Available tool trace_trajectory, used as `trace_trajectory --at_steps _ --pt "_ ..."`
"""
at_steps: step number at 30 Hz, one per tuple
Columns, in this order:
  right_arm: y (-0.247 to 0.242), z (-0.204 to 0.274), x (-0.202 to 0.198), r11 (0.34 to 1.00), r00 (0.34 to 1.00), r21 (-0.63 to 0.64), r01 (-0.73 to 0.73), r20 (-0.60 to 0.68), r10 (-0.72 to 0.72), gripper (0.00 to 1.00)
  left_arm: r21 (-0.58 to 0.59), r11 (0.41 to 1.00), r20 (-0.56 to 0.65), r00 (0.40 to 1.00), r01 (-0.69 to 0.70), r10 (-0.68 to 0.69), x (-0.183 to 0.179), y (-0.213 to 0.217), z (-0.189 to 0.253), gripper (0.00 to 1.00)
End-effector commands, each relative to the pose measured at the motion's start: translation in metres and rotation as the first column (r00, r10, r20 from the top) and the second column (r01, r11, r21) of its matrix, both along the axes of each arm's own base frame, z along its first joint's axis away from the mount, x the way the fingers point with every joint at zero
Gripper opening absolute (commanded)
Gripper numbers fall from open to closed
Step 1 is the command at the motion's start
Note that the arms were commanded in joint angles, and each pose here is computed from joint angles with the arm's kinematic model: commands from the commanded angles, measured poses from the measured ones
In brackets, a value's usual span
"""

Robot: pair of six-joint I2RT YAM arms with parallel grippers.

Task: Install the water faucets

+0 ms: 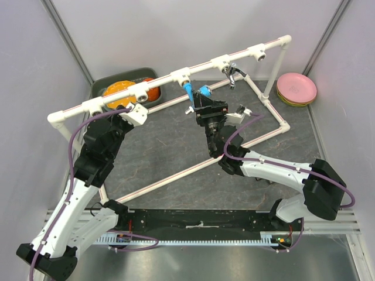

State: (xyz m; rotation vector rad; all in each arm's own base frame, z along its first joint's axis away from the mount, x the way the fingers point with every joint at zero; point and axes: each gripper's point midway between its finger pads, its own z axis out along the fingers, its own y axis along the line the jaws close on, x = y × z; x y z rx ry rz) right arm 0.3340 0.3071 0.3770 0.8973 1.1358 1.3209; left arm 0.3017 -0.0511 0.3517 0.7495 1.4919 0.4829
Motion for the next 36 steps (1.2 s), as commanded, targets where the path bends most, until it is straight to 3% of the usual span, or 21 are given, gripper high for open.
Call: trace_trajectory --at_steps 1,5,14,19,22,24,25,26,27,29,30,32,33,36 --pt "0.003 -0.008 -0.003 0.994 1.000 -0.107 -0.009 0.005 0.010 0.79 -0.044 0.999 0.014 1.000 -0.002 0.003 -0.001 0.000 0.004 0.31" --pt "0.002 0.007 -0.010 0.982 0.998 -0.187 -0.018 0.061 0.030 0.98 -0.043 0.999 0.011 1.000 -0.002 0.003 -0.001 0.000 0.003 0.31" --pt "-0.016 0.018 -0.027 0.938 0.993 -0.347 0.007 0.114 0.035 0.98 -0.042 0.999 0.011 1.000 -0.007 0.007 0.000 0.001 0.003 0.31" --pt "-0.021 0.016 -0.046 0.839 0.984 -0.543 -0.028 0.133 0.119 0.98 -0.041 0.999 0.007 1.000 -0.010 0.010 0.001 0.001 0.002 0.31" --pt "-0.036 0.012 -0.057 0.722 0.982 -0.692 -0.007 0.131 0.135 0.98 -0.041 0.999 0.007 1.000 -0.008 0.009 0.001 0.001 0.002 0.31" --pt "-0.040 0.000 -0.065 0.549 0.974 -0.836 0.005 0.129 0.188 0.98 -0.041 0.999 0.007 1.000 -0.010 0.010 0.001 0.002 0.002 0.31" --pt "-0.046 0.015 -0.071 0.513 0.965 -0.858 0.031 0.159 0.208 0.98 -0.040 0.999 0.005 1.000 -0.012 0.012 0.001 0.002 0.001 0.31" --pt "-0.046 0.017 -0.075 0.429 0.953 -0.902 0.049 0.171 0.249 0.98 -0.039 0.999 0.007 1.000 -0.013 0.013 0.002 0.003 0.002 0.31" --pt "-0.053 0.002 -0.074 0.254 0.954 -0.965 0.069 0.138 0.265 0.98 -0.041 0.999 0.004 1.000 -0.012 0.012 0.002 0.002 0.001 0.31" --pt "-0.060 0.012 -0.075 0.091 0.943 -0.988 0.129 0.150 0.296 0.98 -0.041 0.999 0.004 1.000 -0.013 0.013 0.002 0.003 0.001 0.31" --pt "-0.067 0.010 -0.073 -0.079 0.936 -0.980 0.181 0.147 0.320 0.98 -0.041 0.999 0.002 1.000 -0.012 0.012 0.002 0.002 0.001 0.31" --pt "-0.073 0.002 -0.071 -0.247 0.928 -0.942 0.227 0.132 0.347 0.98 -0.043 0.999 0.003 1.000 -0.013 0.014 0.002 0.002 0.001 0.31" --pt "-0.077 0.004 -0.067 -0.372 0.917 -0.881 0.294 0.150 0.370 0.98 -0.044 0.999 0.006 1.000 -0.013 0.014 0.002 0.003 0.002 0.31" --pt "-0.081 0.009 -0.060 -0.514 0.911 -0.779 0.361 0.177 0.371 0.98 -0.041 0.999 0.004 1.000 -0.015 0.015 0.002 0.003 0.001 0.31"
